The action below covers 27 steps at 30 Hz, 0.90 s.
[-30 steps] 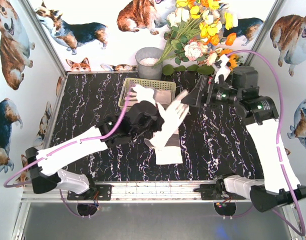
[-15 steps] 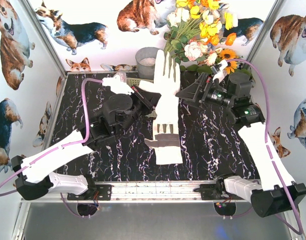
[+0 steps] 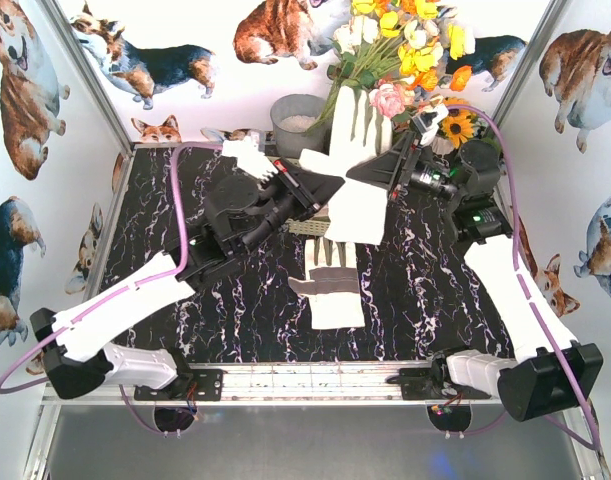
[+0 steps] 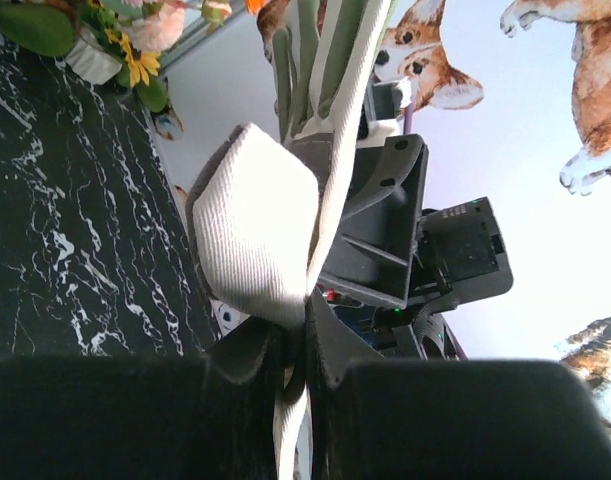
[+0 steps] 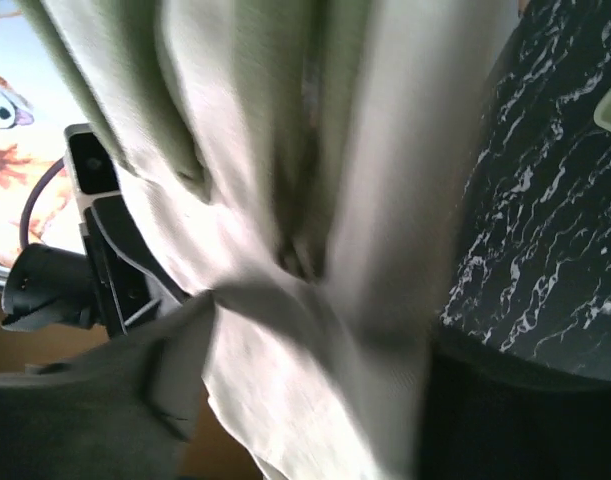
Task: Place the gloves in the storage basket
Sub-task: Turn over the glove.
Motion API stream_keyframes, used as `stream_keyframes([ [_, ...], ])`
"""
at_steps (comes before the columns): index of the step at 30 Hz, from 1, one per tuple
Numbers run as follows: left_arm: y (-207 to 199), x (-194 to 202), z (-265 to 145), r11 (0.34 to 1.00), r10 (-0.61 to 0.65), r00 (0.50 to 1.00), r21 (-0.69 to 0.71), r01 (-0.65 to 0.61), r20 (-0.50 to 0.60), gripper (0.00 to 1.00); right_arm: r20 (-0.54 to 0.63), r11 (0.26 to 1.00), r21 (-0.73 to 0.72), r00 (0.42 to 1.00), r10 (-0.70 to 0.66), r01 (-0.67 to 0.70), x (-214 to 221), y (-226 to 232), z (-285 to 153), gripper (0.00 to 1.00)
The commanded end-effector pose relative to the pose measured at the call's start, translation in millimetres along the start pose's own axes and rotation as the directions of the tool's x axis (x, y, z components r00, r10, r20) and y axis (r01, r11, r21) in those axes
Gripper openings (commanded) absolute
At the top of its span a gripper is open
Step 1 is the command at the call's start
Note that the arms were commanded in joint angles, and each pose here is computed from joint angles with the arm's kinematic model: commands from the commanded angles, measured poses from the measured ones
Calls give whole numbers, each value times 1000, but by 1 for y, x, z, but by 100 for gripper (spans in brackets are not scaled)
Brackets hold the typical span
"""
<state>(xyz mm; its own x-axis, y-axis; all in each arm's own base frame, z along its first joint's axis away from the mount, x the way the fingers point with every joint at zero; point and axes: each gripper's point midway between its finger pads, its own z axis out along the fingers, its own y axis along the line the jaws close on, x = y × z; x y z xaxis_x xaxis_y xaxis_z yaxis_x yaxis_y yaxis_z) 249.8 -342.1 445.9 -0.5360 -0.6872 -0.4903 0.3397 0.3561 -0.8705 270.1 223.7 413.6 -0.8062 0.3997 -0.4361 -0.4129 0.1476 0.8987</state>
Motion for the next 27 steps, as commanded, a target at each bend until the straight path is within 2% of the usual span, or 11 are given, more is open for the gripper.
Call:
stream_keyframes([
  [1, -25, -6, 3, 995, -31, 999, 95, 32, -15, 0, 12, 987, -124, 995, -99, 100, -2, 38, -6, 49],
  [5, -19, -10, 4, 996, -22, 1000, 88, 22, -2, 0, 23, 988, -105, 993, -115, 117, -1, 38, -9, 0],
  [9, -29, -11, 8, 990, -19, 1000, 137, 18, 1, 22, 11, 980, -117, 987, -162, 162, 7, 45, -15, 0],
  [11, -31, -15, 9, 990, -9, 1000, 142, 7, 12, 26, 3, 978, -120, 985, -174, 173, 11, 48, -18, 0],
  [16, -18, -26, 9, 996, 49, 998, 76, -51, 34, 27, -27, 978, -74, 980, -196, 194, 18, 42, -21, 0],
  [20, 3, -30, 9, 999, 48, 998, 10, -48, 31, 28, -72, 962, -47, 960, -270, 267, 25, 41, -27, 0],
  [24, 9, -33, 10, 999, 31, 999, 17, -32, 39, 30, -112, 958, -56, 952, -284, 280, 31, 42, -30, 0],
  [27, 7, -30, 13, 999, 29, 999, 35, -29, 22, 25, -113, 961, -56, 954, -277, 272, 32, 42, -30, 0],
])
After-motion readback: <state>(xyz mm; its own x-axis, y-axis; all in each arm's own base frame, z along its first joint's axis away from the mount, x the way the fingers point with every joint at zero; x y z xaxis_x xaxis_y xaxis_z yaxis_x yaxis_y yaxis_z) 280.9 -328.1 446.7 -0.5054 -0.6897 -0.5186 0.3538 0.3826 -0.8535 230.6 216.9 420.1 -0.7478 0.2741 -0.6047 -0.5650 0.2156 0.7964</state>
